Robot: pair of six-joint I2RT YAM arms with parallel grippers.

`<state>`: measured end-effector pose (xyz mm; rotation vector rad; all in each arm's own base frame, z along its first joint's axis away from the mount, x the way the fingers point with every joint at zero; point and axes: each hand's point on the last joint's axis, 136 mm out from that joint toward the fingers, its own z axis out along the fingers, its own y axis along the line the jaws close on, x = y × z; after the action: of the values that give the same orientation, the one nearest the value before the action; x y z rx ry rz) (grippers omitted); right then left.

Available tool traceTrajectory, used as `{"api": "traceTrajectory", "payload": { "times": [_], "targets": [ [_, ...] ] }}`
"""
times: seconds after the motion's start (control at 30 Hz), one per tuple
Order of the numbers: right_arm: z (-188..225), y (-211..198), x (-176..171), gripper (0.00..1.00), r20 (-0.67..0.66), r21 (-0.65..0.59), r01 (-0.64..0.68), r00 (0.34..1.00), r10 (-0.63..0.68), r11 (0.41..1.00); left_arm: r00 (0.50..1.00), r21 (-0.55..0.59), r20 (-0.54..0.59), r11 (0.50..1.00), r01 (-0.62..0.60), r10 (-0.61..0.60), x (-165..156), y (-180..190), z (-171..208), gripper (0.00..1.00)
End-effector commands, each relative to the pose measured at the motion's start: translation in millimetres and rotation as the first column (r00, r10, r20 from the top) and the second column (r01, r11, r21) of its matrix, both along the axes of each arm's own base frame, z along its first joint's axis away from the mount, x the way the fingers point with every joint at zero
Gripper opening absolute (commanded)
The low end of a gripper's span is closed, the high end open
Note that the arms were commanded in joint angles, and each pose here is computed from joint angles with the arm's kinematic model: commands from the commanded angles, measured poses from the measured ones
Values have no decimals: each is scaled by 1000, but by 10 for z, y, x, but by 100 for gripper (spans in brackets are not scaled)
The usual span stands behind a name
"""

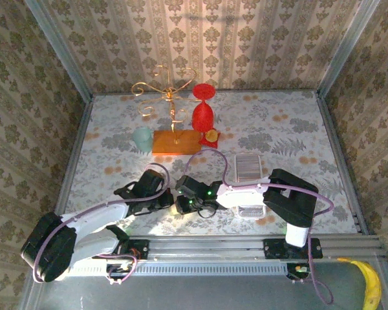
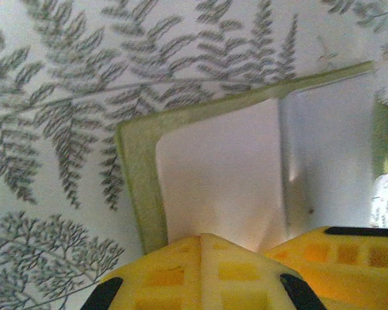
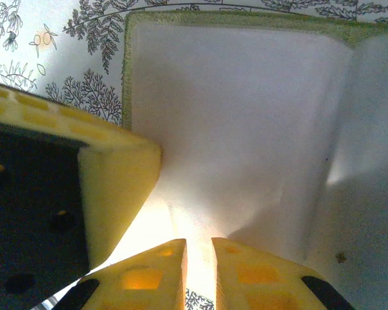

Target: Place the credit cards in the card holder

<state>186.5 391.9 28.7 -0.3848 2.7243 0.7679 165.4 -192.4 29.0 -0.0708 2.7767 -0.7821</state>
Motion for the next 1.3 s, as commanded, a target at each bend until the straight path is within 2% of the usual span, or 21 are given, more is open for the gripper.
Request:
{"api": "traceTrajectory", "payload": {
  "times": [0.0, 0.3, 0.43, 0.53, 0.67, 0.7, 0.77, 0.87, 0.93, 1.0, 1.1, 1.27],
  "targets": [
    [127, 36, -23, 18, 23, 37, -17, 1000, 16, 999, 999, 32, -20, 999, -26, 27, -76, 96, -78, 0],
    [875, -374, 176, 23, 284, -15, -103, 953, 103, 995, 1000, 51, 1, 999, -19, 19, -43, 114, -153, 0],
    [1328, -630, 103, 26, 439, -99, -249, 858, 266, 964, 1000, 53, 19, 999, -4, 3, 1, 85, -139, 0],
    [1518, -867, 14, 32, 544, -217, -353, 730, 413, 910, 999, 61, 37, 998, 3, -6, 38, 78, -123, 0],
    [1588, -1231, -137, 39, 623, -408, -443, 504, 598, 798, 998, 62, 57, 998, 19, -22, 81, 46, -100, 0],
    [1569, -1353, -172, 40, 613, -479, -452, 442, 655, 753, 998, 64, 58, 998, 24, -28, 87, 40, -100, 0],
    [1515, -1605, -269, 41, 553, -605, -473, 330, 765, 641, 998, 66, 61, 997, 29, -33, 100, 32, -102, 0],
    [1353, -1978, -430, 49, 402, -739, -507, 196, 894, 444, 997, 66, 63, 997, 42, -46, 107, 10, -108, 0],
    [1223, -2245, -447, 55, 294, -785, -512, 188, 937, 349, 997, 65, 64, 997, 49, -53, 115, -5, -108, 0],
    [1089, -2514, -458, 58, 187, -793, -544, 211, 959, 274, 996, 61, 63, 996, 58, -62, 116, -22, -112, 0],
    [968, -2707, -434, 68, 147, -784, -562, 244, 958, 264, 996, 56, 60, 996, 69, -73, 115, -49, -118, 0],
    [817, -2725, -200, 83, 161, -844, -466, 249, 955, 264, 995, 53, 55, 995, 81, -84, 121, -74, -123, 0]
  ]
}}
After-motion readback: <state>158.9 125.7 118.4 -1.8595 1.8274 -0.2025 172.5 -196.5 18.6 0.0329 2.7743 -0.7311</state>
